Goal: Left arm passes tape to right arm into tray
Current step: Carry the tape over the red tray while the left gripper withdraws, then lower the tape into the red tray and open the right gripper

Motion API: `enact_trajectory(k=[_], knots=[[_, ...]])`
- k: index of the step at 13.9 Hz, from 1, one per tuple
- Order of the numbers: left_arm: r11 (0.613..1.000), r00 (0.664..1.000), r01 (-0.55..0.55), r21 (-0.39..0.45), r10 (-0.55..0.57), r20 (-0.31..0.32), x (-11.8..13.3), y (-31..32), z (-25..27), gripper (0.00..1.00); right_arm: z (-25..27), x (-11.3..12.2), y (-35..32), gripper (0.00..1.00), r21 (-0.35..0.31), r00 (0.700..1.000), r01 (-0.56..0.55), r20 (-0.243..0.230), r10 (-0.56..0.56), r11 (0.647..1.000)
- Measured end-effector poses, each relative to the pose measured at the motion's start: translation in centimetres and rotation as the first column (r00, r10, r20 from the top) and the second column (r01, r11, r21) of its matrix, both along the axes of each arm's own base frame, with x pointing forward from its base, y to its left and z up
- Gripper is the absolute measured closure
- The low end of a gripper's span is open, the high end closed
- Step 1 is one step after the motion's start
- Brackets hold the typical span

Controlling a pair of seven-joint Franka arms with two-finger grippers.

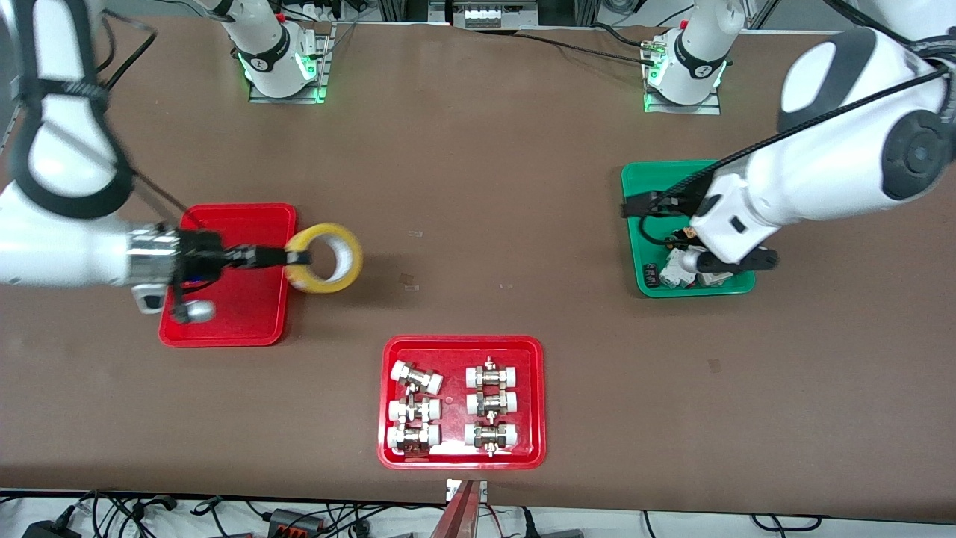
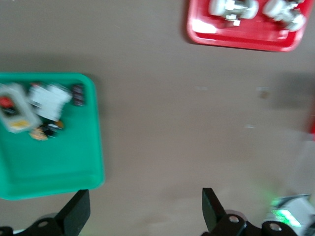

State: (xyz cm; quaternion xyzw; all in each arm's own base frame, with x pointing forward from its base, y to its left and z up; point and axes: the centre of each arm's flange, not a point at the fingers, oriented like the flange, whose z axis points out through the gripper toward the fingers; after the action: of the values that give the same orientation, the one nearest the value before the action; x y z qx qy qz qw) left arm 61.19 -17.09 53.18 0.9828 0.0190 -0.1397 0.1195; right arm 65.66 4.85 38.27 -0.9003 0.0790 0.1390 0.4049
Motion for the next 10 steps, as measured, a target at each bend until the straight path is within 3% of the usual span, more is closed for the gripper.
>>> enact_trajectory(k=[2, 3, 5, 10], knots=[[0.993, 0.993, 0.11, 0.039, -0.112, 0.047, 0.5, 4.5, 0.5, 0.0, -4.9, -0.4, -8.0, 0.46, 0.024, 0.997, 0.05, -0.06, -0.049, 0.998], [0.985, 0.984, 0.161, 0.055, -0.165, 0.071, 0.5, 6.8, 1.0, 0.0, -7.5, -1.1, -11.6, 0.46, 0.039, 0.997, 0.049, -0.063, -0.046, 0.998], [0.972, 0.968, 0.223, 0.076, -0.23, 0.104, -0.6, 9.8, 2.8, 0.0, -11.7, -2.7, -16.8, 0.46, 0.069, 0.998, 0.031, -0.056, -0.027, 0.997], [0.951, 0.949, 0.247, 0.183, -0.276, 0.152, -7.4, 9.6, 8.4, 0.0, -17.5, -5.1, -21.6, 0.46, 0.123, 1.0, -0.022, -0.014, 0.024, 0.992]])
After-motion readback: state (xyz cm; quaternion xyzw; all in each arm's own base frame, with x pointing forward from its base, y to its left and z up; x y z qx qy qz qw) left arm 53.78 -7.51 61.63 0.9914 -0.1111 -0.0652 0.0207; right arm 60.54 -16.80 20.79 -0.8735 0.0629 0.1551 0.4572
